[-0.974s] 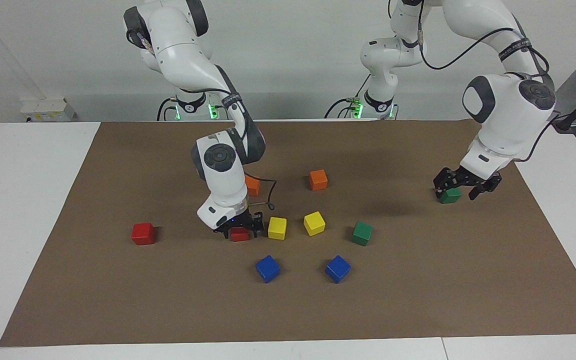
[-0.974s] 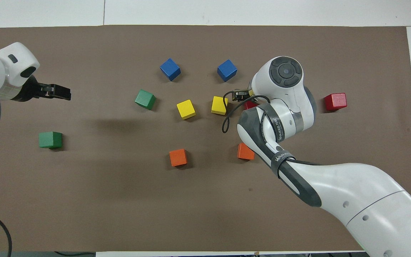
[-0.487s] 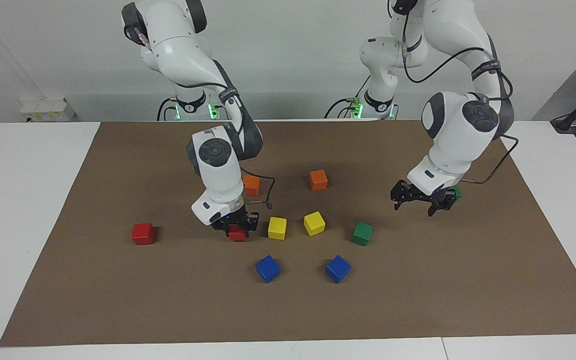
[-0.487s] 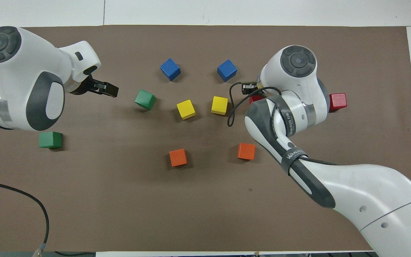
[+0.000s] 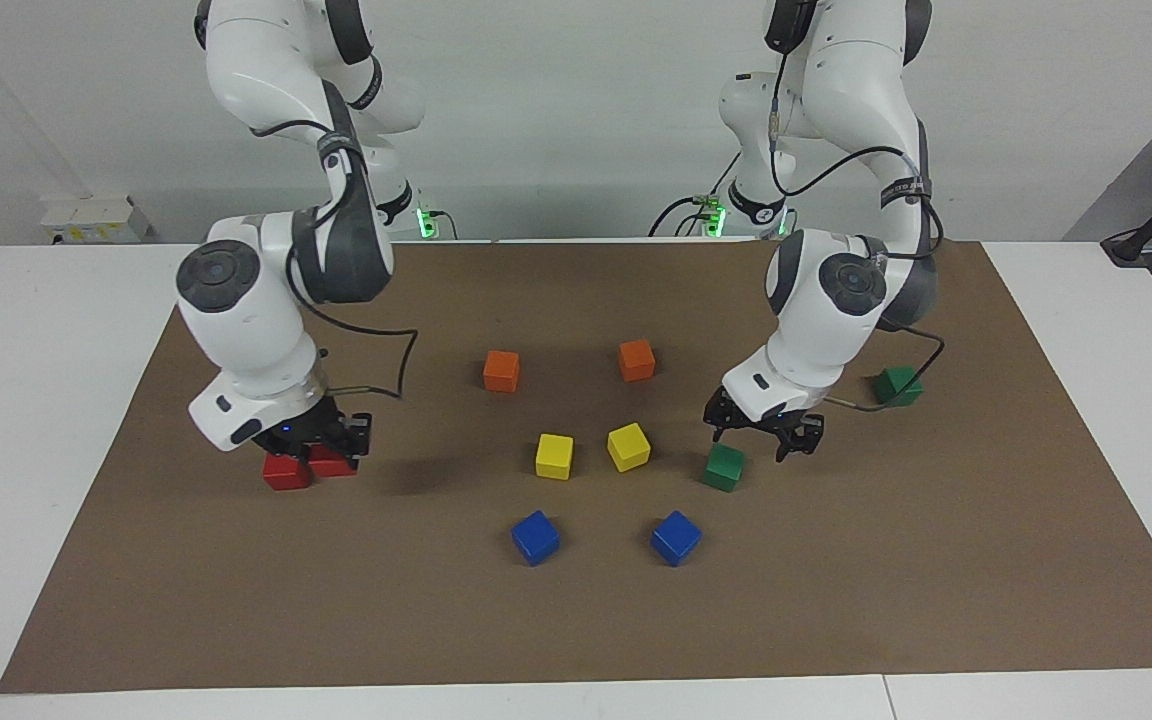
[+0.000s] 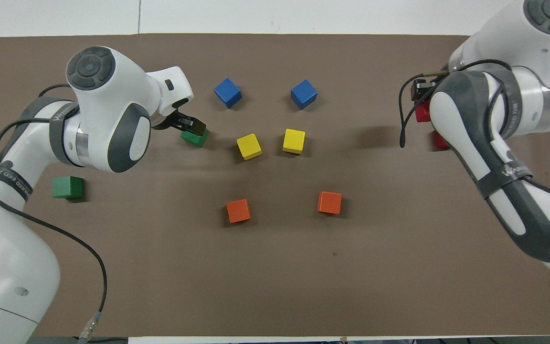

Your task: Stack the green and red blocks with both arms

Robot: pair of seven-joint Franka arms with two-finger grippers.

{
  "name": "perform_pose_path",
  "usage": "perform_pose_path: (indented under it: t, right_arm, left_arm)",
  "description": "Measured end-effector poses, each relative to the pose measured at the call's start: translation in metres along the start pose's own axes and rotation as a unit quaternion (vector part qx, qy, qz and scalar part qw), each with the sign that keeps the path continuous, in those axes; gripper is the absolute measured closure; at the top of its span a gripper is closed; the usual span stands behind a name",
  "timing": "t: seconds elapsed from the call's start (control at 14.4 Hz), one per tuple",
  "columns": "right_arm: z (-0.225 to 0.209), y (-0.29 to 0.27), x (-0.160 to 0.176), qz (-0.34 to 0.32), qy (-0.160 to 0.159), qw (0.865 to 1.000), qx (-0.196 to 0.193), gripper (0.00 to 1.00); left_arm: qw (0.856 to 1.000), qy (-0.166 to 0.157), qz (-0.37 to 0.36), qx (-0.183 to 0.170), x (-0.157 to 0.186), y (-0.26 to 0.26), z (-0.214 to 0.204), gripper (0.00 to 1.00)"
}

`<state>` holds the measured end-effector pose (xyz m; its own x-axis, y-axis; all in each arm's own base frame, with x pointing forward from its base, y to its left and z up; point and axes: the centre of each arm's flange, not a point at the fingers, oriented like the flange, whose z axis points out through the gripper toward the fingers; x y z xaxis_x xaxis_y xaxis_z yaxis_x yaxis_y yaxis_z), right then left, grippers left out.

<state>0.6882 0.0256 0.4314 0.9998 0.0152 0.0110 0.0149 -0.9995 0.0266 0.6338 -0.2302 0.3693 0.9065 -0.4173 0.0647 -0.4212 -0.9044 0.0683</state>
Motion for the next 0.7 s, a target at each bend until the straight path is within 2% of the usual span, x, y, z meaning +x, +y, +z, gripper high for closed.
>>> perform_pose_path:
  t: [0.28,0.7]
  right_arm:
    - [0.017,0.049,-0.005,-0.032,-0.012,0.999,0.002,0.44]
    - [0.057,0.066,-0.019,-0.025,0.009,1.0,0.013,0.44]
  left_arm:
    - [1.0,0.002,0.027,0.004,0.006,0.005,0.028,0.0]
    - [0.999,0.008,0.042,0.009,0.006,0.001,0.048,0.0]
